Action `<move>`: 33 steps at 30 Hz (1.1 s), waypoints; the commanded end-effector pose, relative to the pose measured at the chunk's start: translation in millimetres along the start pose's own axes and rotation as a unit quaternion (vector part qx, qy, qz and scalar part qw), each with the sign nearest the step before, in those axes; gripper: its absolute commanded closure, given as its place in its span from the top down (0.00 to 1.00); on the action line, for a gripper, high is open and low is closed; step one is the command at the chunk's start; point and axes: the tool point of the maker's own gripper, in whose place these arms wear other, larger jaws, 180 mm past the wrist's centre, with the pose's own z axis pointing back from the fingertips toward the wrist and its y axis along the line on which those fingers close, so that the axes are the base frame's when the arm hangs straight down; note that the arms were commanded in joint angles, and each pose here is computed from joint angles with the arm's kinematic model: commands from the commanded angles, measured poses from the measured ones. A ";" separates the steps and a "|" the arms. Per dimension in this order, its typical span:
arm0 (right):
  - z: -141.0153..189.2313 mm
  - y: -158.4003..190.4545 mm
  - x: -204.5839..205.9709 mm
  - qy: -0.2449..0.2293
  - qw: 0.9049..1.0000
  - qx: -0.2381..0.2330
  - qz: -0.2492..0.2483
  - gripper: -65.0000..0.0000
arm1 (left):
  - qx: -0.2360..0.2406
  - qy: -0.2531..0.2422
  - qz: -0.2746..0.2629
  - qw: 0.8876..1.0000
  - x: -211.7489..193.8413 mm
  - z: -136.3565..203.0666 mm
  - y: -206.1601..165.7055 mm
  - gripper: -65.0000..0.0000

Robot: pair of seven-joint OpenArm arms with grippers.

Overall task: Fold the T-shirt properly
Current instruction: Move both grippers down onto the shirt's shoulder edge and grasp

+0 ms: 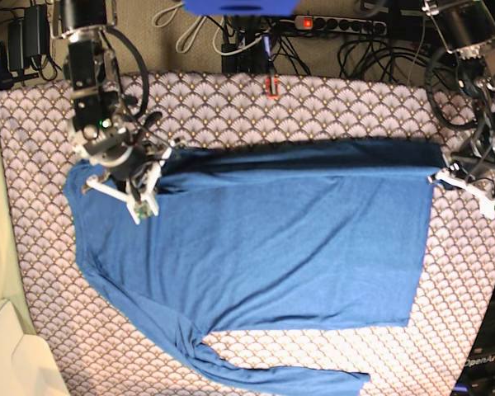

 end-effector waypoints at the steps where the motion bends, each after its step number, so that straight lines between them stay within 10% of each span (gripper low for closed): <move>1: 0.7 -7.9 15.2 -0.022 1.000 -0.009 0.004 0.00 | -0.003 -0.033 -0.005 0.999 25.6 5.2 -1.5 0.01; 33: -33.6 -23.2 37.4 -0.006 0.999 -0.006 0.038 0.00 | -0.032 -0.072 0.016 0.997 74.8 -7.0 -22.1 0.01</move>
